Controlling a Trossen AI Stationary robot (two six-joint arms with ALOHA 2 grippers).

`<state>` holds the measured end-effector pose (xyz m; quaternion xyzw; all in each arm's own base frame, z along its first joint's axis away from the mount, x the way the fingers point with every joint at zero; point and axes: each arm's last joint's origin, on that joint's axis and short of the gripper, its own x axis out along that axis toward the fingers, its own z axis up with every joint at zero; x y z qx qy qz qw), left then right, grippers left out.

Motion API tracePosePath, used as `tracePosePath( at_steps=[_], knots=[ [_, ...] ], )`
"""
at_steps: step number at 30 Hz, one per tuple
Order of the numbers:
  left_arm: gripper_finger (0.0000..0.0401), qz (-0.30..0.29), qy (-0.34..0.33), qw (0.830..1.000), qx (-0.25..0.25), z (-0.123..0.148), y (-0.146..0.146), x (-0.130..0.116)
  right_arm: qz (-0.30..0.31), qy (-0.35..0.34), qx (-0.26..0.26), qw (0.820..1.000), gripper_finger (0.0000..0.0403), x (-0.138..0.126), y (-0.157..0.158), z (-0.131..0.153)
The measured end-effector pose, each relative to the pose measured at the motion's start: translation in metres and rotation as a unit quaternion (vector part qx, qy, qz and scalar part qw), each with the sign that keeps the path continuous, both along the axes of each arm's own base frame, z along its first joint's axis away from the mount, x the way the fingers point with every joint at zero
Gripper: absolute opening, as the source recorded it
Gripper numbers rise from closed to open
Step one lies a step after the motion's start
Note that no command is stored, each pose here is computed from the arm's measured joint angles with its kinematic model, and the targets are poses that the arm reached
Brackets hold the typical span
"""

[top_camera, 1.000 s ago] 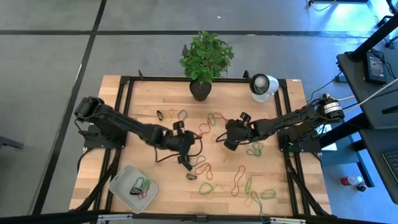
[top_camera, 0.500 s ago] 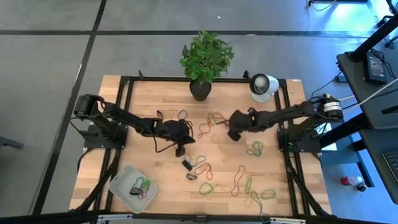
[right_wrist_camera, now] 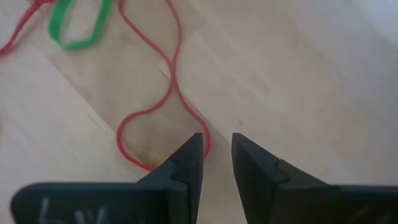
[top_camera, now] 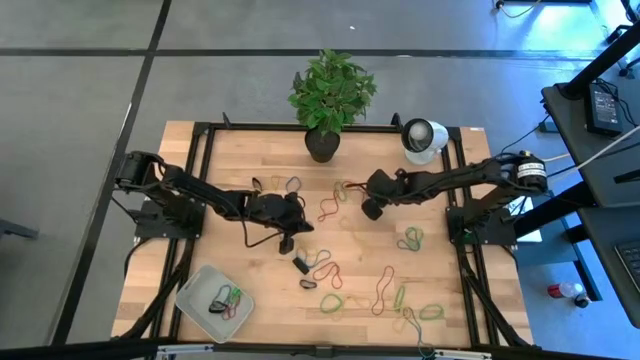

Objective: Pick and place rubber bands into bin
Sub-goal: Put the red rubber band into the gray bin

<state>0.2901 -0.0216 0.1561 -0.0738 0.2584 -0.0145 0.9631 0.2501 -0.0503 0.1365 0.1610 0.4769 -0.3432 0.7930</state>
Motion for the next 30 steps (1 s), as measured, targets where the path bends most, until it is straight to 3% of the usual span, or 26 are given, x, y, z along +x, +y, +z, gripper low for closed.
tracePosePath(
  at_steps=[7,12,14,21,30],
  knots=[
    [0.0001,-0.008,0.0,1.0,0.0,0.0,-0.008,-0.001,-0.02,0.035,0.01,0.999,0.0082,0.005,0.0,-0.023],
    [0.0002,-0.014,0.001,1.0,-0.005,0.0,-0.014,-0.001,-0.014,0.04,-0.003,0.999,0.0018,0.008,0.002,-0.029],
    [0.0002,-0.016,0.002,1.0,-0.008,0.0,-0.016,-0.002,0.001,0.031,-0.011,0.999,0.001,0.009,0.006,-0.026],
    [0.0002,-0.022,0.004,1.0,-0.008,-0.001,-0.019,-0.002,0.066,-0.055,-0.015,0.996,0.0004,0.017,0.031,0.017],
    [0.0019,0.019,-0.006,0.999,0.036,0.0,-0.016,-0.002,0.164,-0.129,-0.082,0.975,0.0002,0.04,0.071,0.073]
  ],
)
